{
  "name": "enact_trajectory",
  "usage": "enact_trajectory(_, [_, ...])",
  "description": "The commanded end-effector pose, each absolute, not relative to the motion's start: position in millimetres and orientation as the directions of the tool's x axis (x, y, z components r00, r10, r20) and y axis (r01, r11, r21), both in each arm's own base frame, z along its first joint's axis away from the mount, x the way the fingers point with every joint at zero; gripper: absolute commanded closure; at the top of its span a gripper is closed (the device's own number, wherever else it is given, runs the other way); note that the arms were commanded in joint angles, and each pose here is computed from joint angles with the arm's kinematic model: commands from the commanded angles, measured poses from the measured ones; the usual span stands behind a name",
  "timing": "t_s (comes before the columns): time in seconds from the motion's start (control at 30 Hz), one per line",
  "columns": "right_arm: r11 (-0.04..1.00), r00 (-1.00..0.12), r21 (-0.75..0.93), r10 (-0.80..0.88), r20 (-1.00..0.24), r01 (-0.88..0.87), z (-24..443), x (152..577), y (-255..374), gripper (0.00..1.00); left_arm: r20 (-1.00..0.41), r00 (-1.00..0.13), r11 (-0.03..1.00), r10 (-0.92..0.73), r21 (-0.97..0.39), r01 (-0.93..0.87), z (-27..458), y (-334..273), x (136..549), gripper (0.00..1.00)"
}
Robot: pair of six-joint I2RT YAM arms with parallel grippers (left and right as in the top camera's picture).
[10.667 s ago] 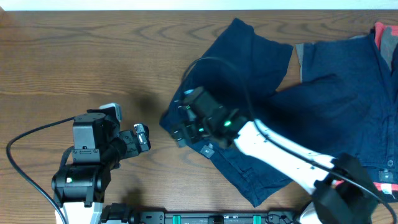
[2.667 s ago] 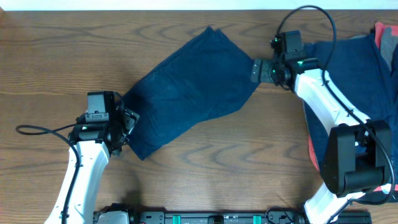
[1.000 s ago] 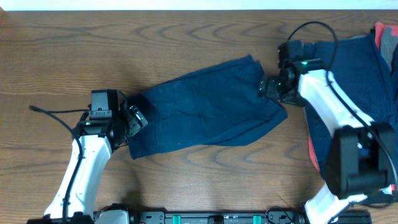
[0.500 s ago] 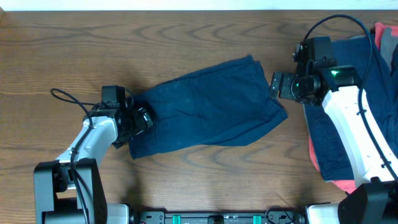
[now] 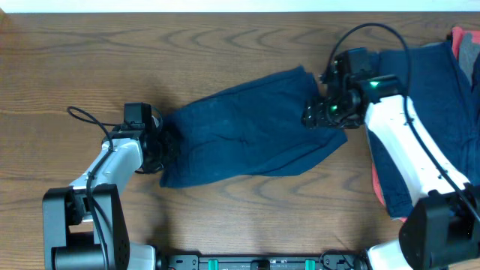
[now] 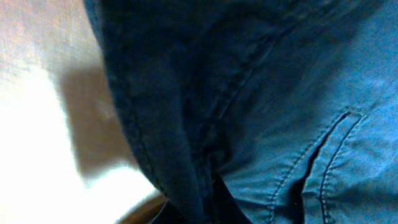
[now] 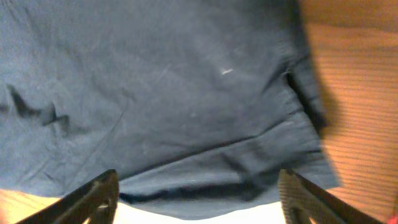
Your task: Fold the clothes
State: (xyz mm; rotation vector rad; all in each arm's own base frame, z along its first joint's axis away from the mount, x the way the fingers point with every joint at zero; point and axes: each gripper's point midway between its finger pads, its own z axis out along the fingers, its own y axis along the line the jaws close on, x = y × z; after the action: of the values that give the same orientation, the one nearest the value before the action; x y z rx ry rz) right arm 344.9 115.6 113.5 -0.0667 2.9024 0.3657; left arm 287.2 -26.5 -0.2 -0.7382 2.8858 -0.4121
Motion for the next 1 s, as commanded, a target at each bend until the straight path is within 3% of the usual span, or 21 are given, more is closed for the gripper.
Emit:
enact_trajectory(0.0, [0.948, -0.977, 0.277, -0.110, -0.184, -0.159, 102.6, 335.9, 140.1, 0.31, -0.027, -0.877, 0.844, -0.480, -0.288, -0.453, 7.3, -29.0, 277.0, 0.94])
enact_trajectory(0.07, [0.933, -0.974, 0.298, -0.158, -0.163, -0.201, 95.4, 330.0, 155.0, 0.50, -0.027, -0.877, 0.843, -0.480, -0.288, -0.453, 22.7, -29.1, 274.3, 0.94])
enact_trajectory(0.17, [0.903, -0.969, 0.356, -0.204, -0.139, -0.241, 86.9, 323.0, 179.8, 0.99, -0.037, -0.876, 0.844, -0.480, -0.291, -0.450, 47.4, -29.2, 268.9, 0.94])
enact_trajectory(0.3, [0.807, -0.939, 0.485, -0.328, -0.107, -0.337, 77.5, 301.8, 221.7, 0.99, -0.094, -0.872, 0.847, -0.481, -0.307, -0.434, 82.8, -27.6, 267.4, 0.94])
enact_trajectory(0.5, [0.751, -0.892, 0.522, -0.449, -0.043, -0.403, 44.6, 273.0, 262.8, 0.99, -0.153, -0.864, 0.848, -0.480, -0.333, -0.413, 129.0, -28.1, 262.2, 0.94])
enact_trajectory(0.73, [0.561, -0.796, 0.686, -0.604, -0.043, -0.463, 22.6, 218.1, 339.5, 0.99, -0.246, -0.843, 0.850, -0.479, -0.370, -0.375, 173.5, -27.6, 273.1, 0.94])
enact_trajectory(0.87, [0.514, -0.752, 0.691, -0.655, -0.066, -0.508, 13.1, 195.6, 365.7, 0.99, -0.294, -0.828, 0.848, -0.478, -0.400, -0.347, 196.2, -29.1, 284.0, 0.94])
enact_trajectory(0.97, [0.523, -0.758, 0.656, -0.641, -0.119, -0.545, 10.3, 201.8, 380.0, 0.98, -0.265, -0.841, 0.835, -0.471, -0.441, -0.329, 201.9, -38.7, 280.6, 0.94])
